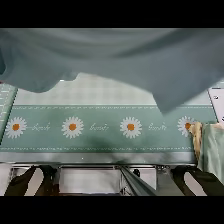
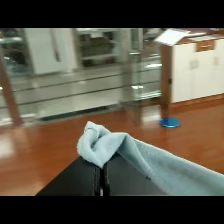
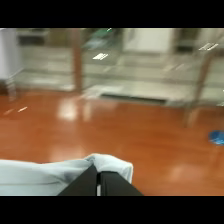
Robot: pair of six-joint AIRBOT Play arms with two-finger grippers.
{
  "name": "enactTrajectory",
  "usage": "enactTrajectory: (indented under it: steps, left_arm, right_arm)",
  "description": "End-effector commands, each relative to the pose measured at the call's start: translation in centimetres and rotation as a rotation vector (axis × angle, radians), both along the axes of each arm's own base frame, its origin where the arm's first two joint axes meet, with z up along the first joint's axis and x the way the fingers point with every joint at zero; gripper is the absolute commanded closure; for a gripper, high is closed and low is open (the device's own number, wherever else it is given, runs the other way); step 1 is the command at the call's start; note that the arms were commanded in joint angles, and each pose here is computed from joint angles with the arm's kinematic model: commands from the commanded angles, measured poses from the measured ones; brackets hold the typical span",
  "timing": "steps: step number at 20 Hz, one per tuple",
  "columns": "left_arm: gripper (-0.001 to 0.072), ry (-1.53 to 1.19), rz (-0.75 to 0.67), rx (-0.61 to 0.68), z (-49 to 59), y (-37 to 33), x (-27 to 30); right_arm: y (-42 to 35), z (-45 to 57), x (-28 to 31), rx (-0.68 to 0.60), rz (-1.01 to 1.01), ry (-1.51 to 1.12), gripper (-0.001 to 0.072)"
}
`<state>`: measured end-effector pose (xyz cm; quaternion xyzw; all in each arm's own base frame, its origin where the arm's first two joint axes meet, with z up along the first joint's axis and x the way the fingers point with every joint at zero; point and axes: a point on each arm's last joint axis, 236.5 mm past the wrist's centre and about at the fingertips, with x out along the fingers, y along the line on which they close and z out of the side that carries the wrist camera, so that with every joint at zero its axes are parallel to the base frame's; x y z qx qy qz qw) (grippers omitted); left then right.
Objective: Fold the shirts.
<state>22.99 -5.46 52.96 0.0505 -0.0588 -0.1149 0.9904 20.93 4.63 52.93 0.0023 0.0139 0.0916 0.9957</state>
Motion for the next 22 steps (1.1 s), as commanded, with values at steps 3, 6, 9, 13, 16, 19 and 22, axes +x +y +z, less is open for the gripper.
enactTrajectory:
  steps: [3,6,9,13,16,19,22]
  left_arm:
    - [0.0673,0.078,0.104,0.038,-2.1,1.3,-3.7]
    - [0.0673,0.22,0.038,0.035,-6.7,0.7,-0.8]
    - [0.0673,0.435,0.02,0.01,-14.7,1.1,4.1]
    - [0.0673,0.645,0.058,-0.09,-26.0,2.6,11.9]
    - [0.0673,0.766,0.086,-0.163,-33.3,3.4,16.9]
    - [0.0672,0.866,0.067,-0.267,-38.7,2.8,21.1]
    - [0.0672,0.909,0.044,-0.45,-42.4,1.6,24.7]
  right_arm:
    - [-1.3,-1.2,-4.4,-0.034,-0.081,0.026,0.0691]
    - [-0.8,-6.2,-1.1,-0.019,-0.037,0.204,0.0691]
    - [-0.4,-14.2,4.1,0.017,0.017,0.435,0.0691]
    - [-1.6,-25.7,12.0,0.082,0.006,0.667,0.0691]
    - [-2.4,-32.2,19.0,0.149,-0.013,0.763,0.0691]
    - [-1.4,-37.7,25.5,0.301,0.022,0.804,0.0691]
    - [-0.9,-42.7,31.0,0.442,0.023,0.841,0.0691]
